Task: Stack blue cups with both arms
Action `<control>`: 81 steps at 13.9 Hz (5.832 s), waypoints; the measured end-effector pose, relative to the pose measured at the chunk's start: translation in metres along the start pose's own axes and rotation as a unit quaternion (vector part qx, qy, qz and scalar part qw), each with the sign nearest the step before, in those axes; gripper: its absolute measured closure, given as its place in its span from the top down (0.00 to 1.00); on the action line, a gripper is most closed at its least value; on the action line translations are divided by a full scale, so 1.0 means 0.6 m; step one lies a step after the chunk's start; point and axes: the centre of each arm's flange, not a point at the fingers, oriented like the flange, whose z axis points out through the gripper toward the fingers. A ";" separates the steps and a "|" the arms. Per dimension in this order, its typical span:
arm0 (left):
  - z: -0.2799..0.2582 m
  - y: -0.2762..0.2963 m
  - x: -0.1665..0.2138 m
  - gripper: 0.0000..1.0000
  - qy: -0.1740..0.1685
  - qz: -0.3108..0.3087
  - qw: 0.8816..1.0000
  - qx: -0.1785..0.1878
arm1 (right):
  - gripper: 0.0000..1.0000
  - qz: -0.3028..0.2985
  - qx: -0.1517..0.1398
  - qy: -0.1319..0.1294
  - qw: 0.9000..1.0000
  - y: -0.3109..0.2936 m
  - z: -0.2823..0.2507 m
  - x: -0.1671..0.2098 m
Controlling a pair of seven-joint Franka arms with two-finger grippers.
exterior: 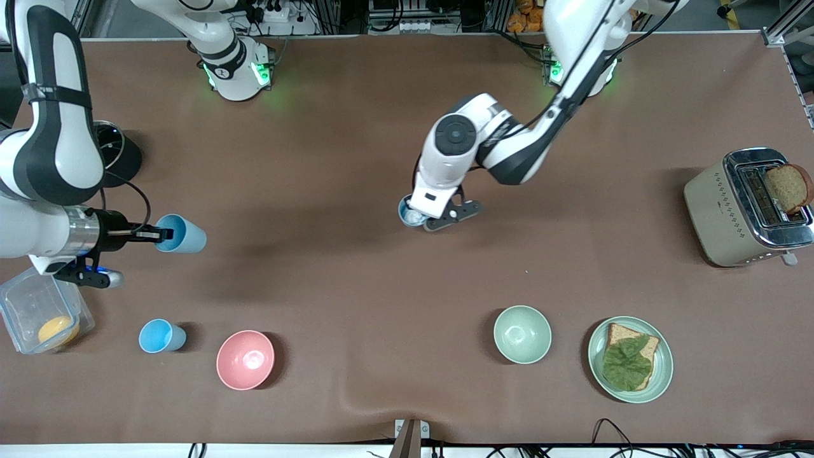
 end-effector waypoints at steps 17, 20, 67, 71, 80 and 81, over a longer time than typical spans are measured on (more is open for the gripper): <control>-0.418 -0.117 0.170 1.00 0.134 -0.088 0.986 -0.044 | 0.04 0.058 0.012 0.009 0.998 -0.389 0.090 -0.115; -0.479 -0.217 0.264 1.00 0.144 -0.041 0.989 -0.006 | 0.04 0.088 0.003 0.022 0.996 -0.528 0.173 -0.186; -0.627 -0.566 0.405 1.00 0.039 0.185 0.980 0.063 | 1.00 -0.040 -0.045 0.089 0.994 -0.024 -0.200 -0.202; -0.627 -0.566 0.404 1.00 0.038 0.185 0.980 0.063 | 1.00 -0.065 -0.075 0.088 0.991 -0.022 -0.227 -0.243; -0.630 -0.565 0.394 1.00 0.023 0.187 0.980 0.069 | 1.00 -0.076 -0.084 0.093 0.989 -0.011 -0.248 -0.254; -0.640 -0.564 0.390 1.00 0.022 0.187 0.980 0.070 | 1.00 -0.076 -0.084 0.093 0.989 -0.011 -0.248 -0.254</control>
